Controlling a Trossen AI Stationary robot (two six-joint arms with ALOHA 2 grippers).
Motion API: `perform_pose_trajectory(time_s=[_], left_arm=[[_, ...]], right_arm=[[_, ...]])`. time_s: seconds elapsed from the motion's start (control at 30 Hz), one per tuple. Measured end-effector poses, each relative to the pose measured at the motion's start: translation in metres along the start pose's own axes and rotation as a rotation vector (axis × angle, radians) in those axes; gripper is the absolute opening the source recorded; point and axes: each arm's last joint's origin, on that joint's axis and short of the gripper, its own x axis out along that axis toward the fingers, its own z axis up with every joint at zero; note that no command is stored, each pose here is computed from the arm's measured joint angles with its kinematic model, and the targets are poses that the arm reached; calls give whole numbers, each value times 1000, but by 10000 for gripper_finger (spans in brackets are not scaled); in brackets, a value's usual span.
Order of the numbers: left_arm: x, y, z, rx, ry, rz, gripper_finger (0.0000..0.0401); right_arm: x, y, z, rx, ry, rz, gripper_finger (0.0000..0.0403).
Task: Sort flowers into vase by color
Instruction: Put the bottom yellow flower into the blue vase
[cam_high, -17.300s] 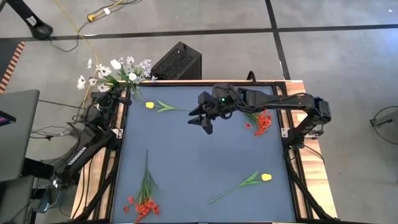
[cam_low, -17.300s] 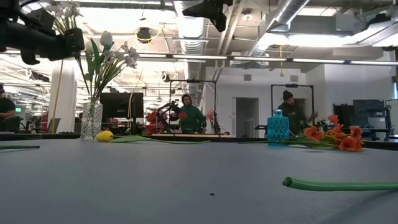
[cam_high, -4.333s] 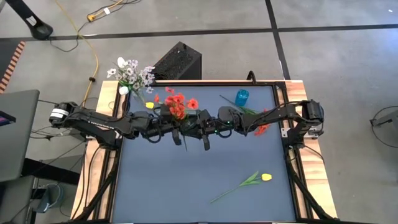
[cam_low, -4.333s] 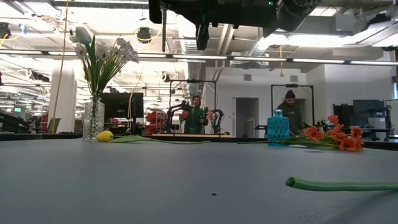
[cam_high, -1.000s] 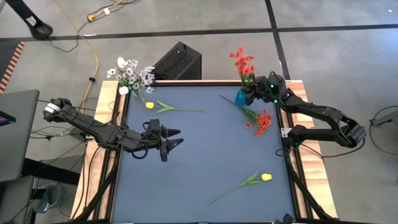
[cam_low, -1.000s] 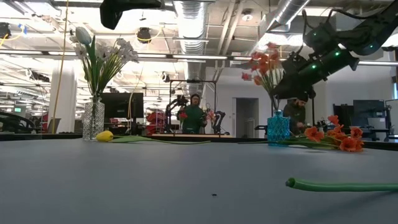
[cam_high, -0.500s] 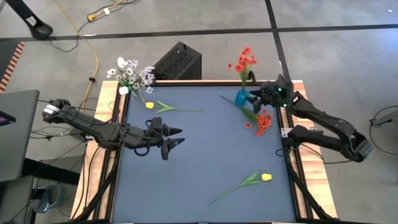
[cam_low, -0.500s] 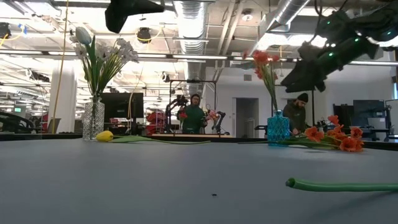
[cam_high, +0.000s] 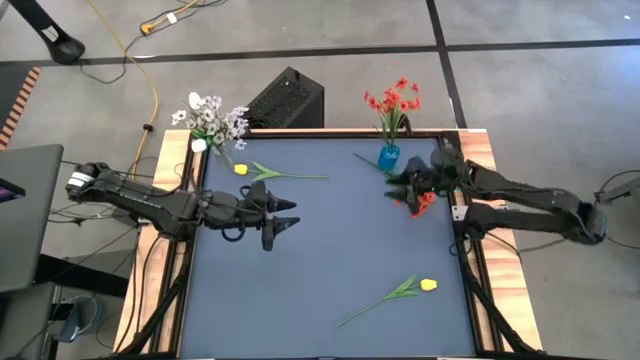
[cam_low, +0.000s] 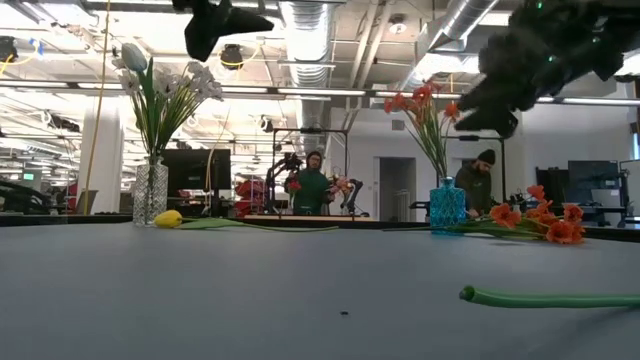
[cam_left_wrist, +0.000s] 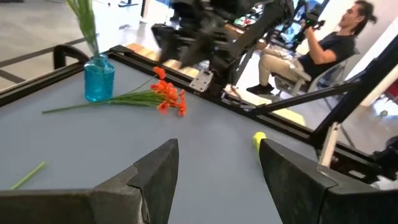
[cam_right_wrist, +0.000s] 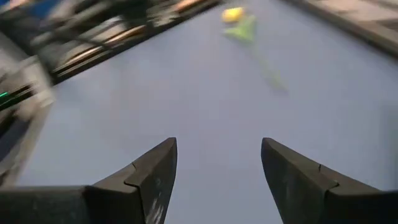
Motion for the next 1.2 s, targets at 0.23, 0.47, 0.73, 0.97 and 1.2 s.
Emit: perform_pose_trajectory(time_s=[0.23,0.47,0.73,0.97,1.2], left_arm=[[3,9,1,30,15,35,212],[5,14,2,83,37,19,212],[7,20,5,107,55,-20,212],[7,21,5,161,62,-32,212],[7,22,3,232,81,-30,212]], right_arm=[[20,58,-14,-81,65,195,260],[28,109,-43,-8,162,206,260],[43,149,-61,592,338,118,259],[57,192,-72,984,532,55,235],[65,227,-56,493,507,252,209]])
